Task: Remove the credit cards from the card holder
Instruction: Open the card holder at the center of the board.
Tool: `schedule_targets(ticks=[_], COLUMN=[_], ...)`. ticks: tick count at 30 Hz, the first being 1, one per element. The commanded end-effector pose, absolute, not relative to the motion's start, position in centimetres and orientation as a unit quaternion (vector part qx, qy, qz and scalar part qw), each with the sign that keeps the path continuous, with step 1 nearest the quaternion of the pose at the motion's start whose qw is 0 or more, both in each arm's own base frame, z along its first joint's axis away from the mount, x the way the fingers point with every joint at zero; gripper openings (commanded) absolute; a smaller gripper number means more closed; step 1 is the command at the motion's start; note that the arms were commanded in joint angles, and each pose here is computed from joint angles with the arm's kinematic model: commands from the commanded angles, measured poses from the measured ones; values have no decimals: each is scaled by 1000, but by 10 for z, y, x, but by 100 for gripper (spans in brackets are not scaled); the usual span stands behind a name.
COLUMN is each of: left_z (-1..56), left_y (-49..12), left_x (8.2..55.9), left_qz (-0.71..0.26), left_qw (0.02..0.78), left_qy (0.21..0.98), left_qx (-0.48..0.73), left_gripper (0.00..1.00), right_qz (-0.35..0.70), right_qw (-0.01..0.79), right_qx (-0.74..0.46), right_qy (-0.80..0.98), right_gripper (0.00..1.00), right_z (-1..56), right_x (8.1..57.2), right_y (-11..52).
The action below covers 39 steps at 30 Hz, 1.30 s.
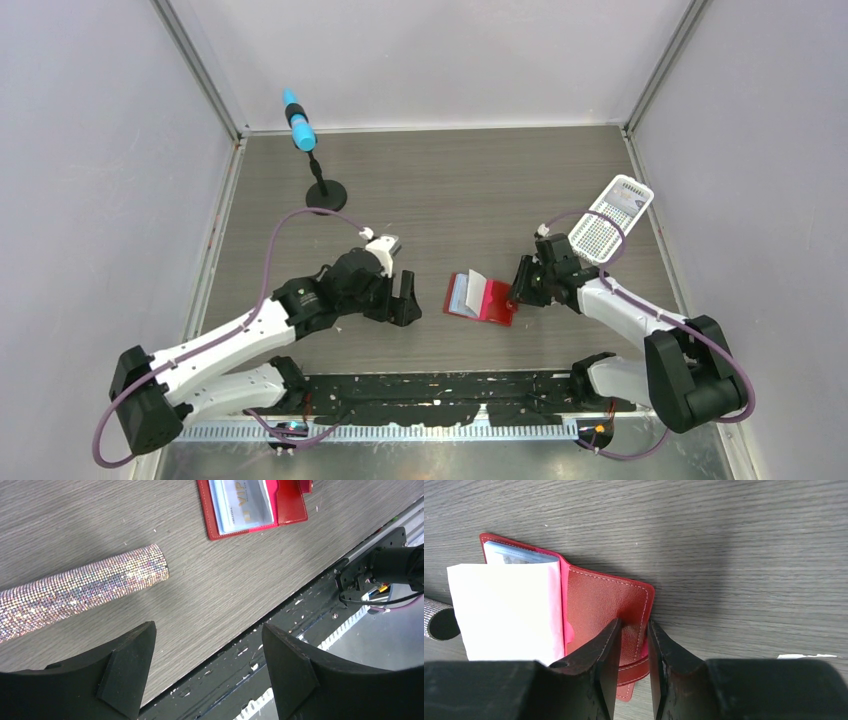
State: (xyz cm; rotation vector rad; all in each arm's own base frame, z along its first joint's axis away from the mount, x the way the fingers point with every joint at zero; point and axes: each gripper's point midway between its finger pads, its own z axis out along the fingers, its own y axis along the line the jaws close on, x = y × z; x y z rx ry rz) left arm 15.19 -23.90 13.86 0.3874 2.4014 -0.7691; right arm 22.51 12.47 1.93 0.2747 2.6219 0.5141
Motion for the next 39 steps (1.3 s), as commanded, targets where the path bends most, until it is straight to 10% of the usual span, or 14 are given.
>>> schedule_targets(ticks=[1,10,21,39], left_z=[161,149,108,100], left_y=[-261,-298,-352,-414], left_x=[170,200,220,212], left_qz=[-304,-284,-287,-380], left_qw=[322,306,234,178], left_qy=[883,895,915,888], left_qx=[158,159,164,186], left_gripper=[79,66,24,21], right_qz=[144,159,182,199], right_qw=[230,241,255,279], right_qx=[91,82,71,65], right_qy=[958,954,947,937], right_gripper=[33,33,33,40], right_z=[16,24,31,55], right_x=[224,226,226,224], right_y=[108,113,119,121])
